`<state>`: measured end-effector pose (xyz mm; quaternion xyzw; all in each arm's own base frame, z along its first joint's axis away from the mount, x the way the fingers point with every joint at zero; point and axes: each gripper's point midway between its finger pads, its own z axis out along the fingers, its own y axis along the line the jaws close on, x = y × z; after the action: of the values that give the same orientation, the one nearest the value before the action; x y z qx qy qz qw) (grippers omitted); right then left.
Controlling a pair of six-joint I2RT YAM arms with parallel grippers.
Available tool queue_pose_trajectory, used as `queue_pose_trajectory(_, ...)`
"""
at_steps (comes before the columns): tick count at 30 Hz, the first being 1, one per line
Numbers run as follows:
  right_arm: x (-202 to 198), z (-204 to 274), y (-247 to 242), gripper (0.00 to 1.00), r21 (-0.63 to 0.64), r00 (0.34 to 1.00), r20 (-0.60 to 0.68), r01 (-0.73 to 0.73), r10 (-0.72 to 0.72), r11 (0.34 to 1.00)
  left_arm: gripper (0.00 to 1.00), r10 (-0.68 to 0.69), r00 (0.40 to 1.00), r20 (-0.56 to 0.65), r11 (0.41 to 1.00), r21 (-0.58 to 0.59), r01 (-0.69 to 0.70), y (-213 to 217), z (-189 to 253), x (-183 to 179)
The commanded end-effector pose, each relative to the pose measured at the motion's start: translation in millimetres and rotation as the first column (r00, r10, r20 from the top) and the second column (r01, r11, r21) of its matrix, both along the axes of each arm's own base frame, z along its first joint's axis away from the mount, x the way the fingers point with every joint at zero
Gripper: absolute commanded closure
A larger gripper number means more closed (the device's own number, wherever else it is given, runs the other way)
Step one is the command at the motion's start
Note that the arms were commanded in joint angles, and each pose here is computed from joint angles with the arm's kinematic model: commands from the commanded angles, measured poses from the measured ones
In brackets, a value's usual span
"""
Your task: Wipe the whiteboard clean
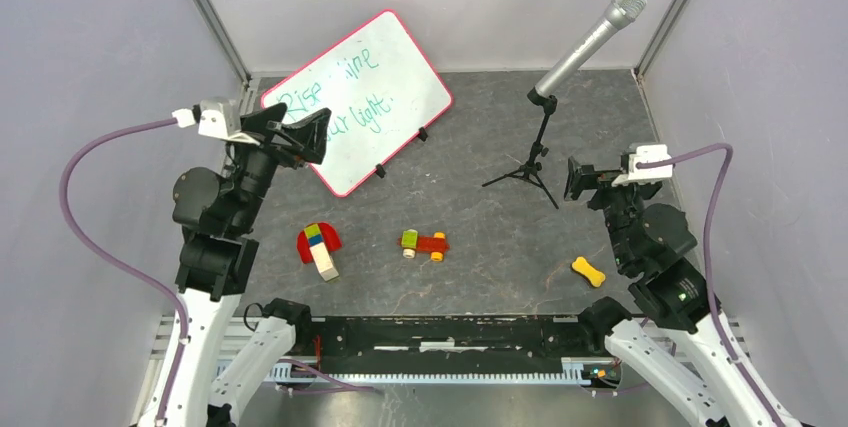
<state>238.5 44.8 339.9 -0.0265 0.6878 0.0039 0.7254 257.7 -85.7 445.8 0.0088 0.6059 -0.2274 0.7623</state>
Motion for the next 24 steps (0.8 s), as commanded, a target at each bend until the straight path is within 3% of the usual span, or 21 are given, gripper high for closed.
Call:
queue_pose_trajectory(1, 6.1, -49.1, -3.9, 0.02, 0.019, 0.988, -0.135, 0.074, -0.071, 0.997, 0.0, -0.094, 0.995, -0.024, 0.995, 0.026, 0.094, -19.3, -6.1, 8.9)
queue_pose_trajectory(9, 13.2, -147.2, 5.1, 0.02, 0.063, 0.942, -0.317, 0.132, -0.106, 0.989, 0.0, -0.193, 0.977, -0.094, 0.979, 0.041, 0.197, -40.3, -22.5, 15.9)
queue_pose_trajectory(15, 11.7, -204.1, -2.8, 0.02, 0.036, 0.872, -0.444, 0.247, -0.206, 0.968, 0.0, -0.132, 0.99, -0.056, 0.99, 0.045, 0.134, -28.6, -19.4, 7.7)
queue_pose_trajectory(20, 4.6, -217.7, -25.6, 0.02, 0.016, 0.823, -0.469, 0.37, -0.319, 0.929, 0.0, -0.009, 1.0, -0.015, 1.0, 0.015, 0.01, -4.6, -14.6, 1.3)
queue_pose_trajectory(24, 3.8, -223.8, -50.3, 0.02, 0.015, 0.776, -0.495, 0.456, -0.39, 0.89, 0.0, 0.0, 1.0, -0.022, 1.0, 0.011, 0.0, -3.1, -16.4, 2.5)
